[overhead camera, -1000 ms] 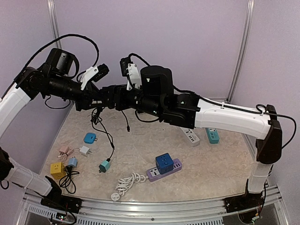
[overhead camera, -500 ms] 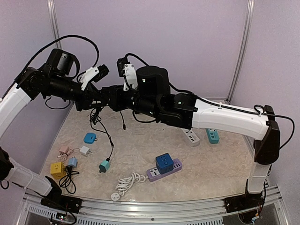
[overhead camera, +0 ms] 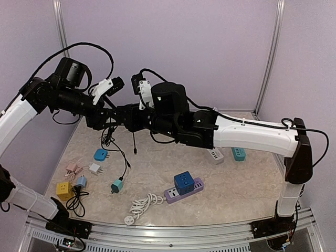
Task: Insert the plug
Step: Adjust the plug.
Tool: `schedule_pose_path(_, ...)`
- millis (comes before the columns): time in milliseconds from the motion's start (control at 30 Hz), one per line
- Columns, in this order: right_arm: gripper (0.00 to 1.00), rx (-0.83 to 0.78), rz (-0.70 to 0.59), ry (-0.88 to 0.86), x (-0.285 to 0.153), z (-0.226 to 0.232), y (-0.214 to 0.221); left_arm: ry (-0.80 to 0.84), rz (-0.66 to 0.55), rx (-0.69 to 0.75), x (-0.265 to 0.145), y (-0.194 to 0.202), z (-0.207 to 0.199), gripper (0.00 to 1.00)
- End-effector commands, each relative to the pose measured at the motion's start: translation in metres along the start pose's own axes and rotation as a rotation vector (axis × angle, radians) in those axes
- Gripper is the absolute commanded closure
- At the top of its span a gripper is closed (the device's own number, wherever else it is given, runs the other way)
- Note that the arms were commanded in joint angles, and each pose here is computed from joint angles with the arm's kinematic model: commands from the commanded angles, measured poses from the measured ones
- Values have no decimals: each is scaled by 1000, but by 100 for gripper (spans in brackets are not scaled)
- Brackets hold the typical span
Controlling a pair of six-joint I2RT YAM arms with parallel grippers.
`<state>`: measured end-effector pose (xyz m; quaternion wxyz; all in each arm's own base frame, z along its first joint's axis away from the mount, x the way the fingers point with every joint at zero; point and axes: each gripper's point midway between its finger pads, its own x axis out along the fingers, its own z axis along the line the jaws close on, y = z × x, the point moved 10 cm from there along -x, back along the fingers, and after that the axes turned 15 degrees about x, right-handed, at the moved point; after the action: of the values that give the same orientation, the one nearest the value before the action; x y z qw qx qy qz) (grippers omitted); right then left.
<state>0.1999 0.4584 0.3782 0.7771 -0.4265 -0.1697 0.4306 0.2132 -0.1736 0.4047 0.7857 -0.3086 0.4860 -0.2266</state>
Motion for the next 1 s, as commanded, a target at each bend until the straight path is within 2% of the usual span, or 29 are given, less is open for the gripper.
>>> schedule_pose_path(0, 100, 3, -21, 8, -9, -7, -7, 16, -10, 54, 0, 2, -6, 29)
schedule_pose_path(167, 100, -9, -32, 24, -16, -11, -9, 52, 24, 82, 3, 12, -14, 18)
schedule_pose_path(300, 100, -35, -6, 33, -29, -22, 1, 125, 70, 106, 11, 34, -26, 16)
schedule_pose_path(533, 100, -92, 61, 79, -66, -50, 65, 260, 132, 116, 28, 86, -51, 16)
schedule_pose_path(733, 100, -97, 89, 116, -86, -66, 98, 242, 144, 77, 17, 94, -51, 17)
schedule_pose_path(967, 100, -138, 106, 124, -104, -80, 126, 149, 241, 91, -18, 104, -62, 15)
